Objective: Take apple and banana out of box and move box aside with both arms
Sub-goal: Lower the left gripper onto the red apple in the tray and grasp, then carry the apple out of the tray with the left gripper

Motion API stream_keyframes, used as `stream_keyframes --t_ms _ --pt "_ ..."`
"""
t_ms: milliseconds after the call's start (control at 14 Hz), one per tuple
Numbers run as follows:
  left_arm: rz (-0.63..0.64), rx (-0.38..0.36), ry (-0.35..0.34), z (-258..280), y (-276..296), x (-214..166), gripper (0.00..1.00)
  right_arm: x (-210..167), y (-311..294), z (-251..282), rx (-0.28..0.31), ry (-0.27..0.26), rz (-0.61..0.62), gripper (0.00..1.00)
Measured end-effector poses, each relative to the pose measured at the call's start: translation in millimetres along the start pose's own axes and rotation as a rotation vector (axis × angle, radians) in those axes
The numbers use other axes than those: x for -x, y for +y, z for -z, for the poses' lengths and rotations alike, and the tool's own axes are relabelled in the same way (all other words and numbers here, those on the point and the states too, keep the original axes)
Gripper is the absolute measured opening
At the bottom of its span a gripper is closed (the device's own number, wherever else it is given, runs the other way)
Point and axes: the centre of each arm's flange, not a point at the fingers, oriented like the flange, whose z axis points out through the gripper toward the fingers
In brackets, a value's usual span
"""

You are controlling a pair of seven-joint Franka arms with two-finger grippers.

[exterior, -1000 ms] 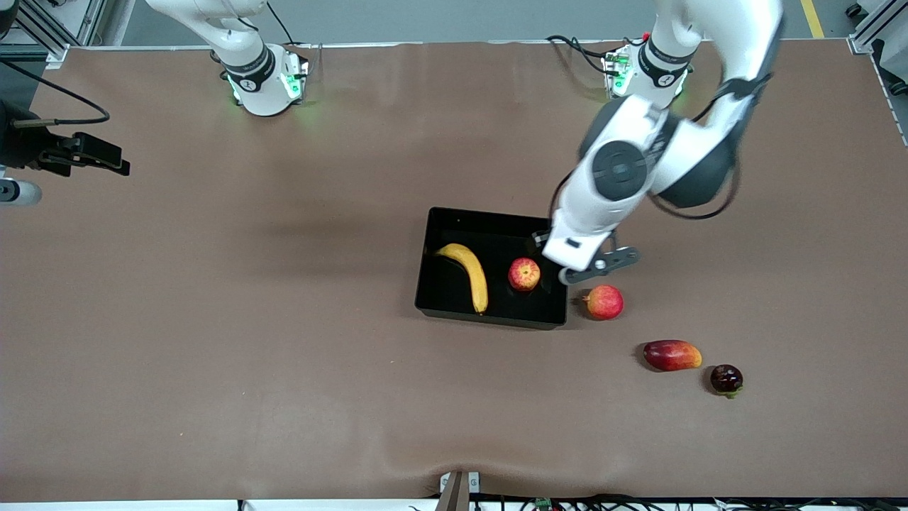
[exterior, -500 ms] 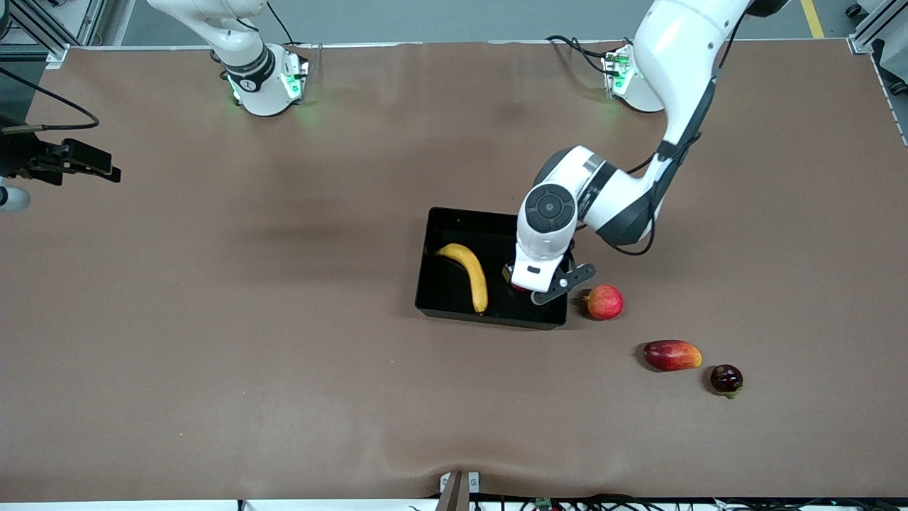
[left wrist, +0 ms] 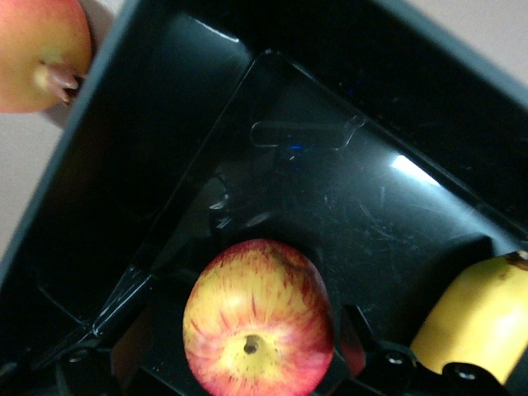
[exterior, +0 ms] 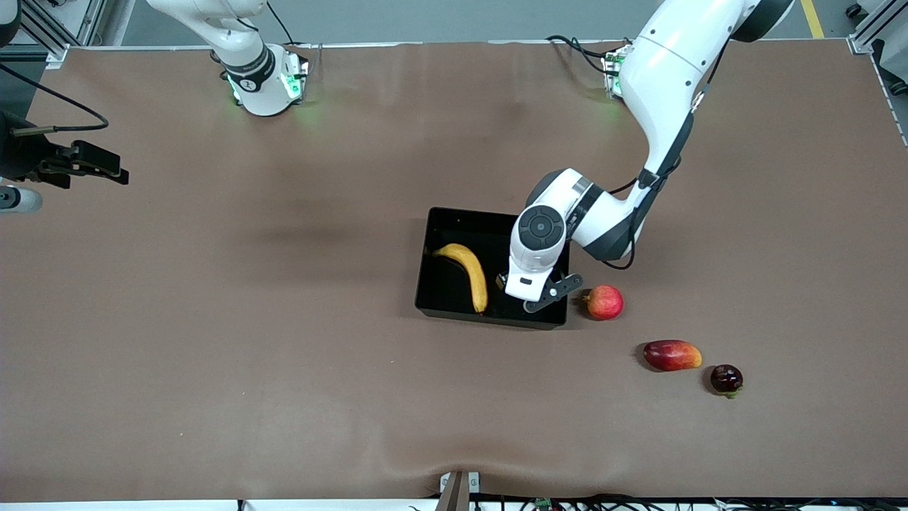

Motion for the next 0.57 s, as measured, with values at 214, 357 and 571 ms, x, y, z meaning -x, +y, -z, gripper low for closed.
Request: stream_keyframes --t_ms 214,357,571 --pt "-0.001 -0.001 -0.002 -1.9 0.7 0.7 0.81 -0.2 -2.1 -0.4 0.001 -0.001 0.004 1.0" --pt "-0.002 0.007 0.001 2.4 2.7 0.6 0.74 -0.3 -2.4 -0.5 0.001 -0.001 0.004 1.0" --pt "0.0 0.029 0.02 26.2 5.0 -2.6 0.74 -0.3 -2.9 -0.8 0.001 -0.002 0.005 1.0"
